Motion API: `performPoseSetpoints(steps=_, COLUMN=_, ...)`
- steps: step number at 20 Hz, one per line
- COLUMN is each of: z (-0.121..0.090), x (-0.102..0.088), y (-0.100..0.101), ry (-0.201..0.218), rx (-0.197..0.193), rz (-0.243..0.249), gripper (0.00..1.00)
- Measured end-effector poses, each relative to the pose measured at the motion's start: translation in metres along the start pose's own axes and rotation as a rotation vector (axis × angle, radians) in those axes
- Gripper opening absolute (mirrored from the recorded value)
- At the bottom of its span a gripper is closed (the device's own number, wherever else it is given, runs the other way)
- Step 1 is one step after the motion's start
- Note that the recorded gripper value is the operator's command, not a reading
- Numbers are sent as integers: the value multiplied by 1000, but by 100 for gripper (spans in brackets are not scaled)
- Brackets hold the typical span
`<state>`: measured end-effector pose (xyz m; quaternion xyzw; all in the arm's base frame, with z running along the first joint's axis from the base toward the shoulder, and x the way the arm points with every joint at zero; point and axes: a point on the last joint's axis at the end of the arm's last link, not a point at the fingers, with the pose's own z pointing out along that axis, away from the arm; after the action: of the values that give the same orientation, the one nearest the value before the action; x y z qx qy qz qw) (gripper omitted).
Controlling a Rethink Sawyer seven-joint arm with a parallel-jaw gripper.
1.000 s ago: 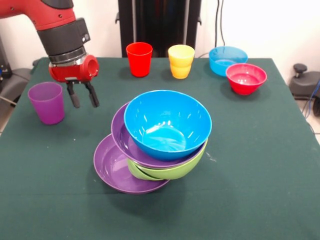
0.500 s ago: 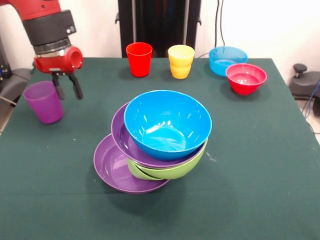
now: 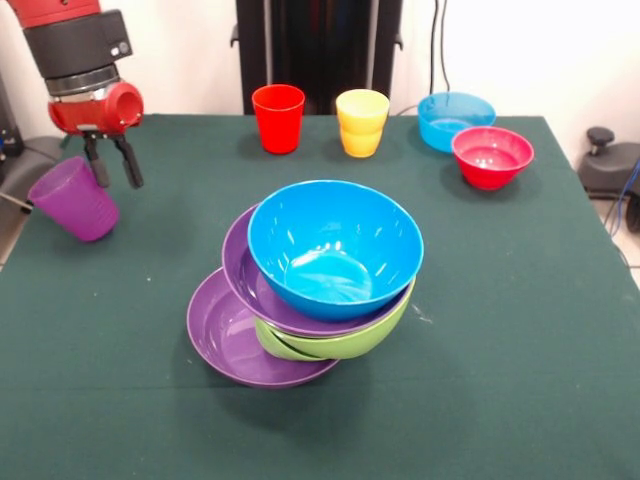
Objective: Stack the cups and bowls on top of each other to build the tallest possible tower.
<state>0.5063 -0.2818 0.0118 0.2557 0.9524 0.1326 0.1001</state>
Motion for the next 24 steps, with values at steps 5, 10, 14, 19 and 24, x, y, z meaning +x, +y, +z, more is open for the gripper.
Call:
performPoseSetpoints(steps=5, z=-6, x=6, y=-17, ry=-1, rx=3, rz=27, gripper=100)
performPoseSetpoints(steps=10, z=-6, x=11, y=-27, ry=1, rx=20, rz=24, gripper=100)
performPoseSetpoints(steps=14, z=-7, x=18, y=-25, ry=9, rx=26, rz=6, gripper=100)
performPoseSetpoints(steps=19, z=-18, x=26, y=-16, ry=21, rx=34, rz=-19, gripper=100)
performPoseSetpoints(steps=24, z=-32, x=28, y=-9, ry=19, rx=47, rz=-37, gripper=100)
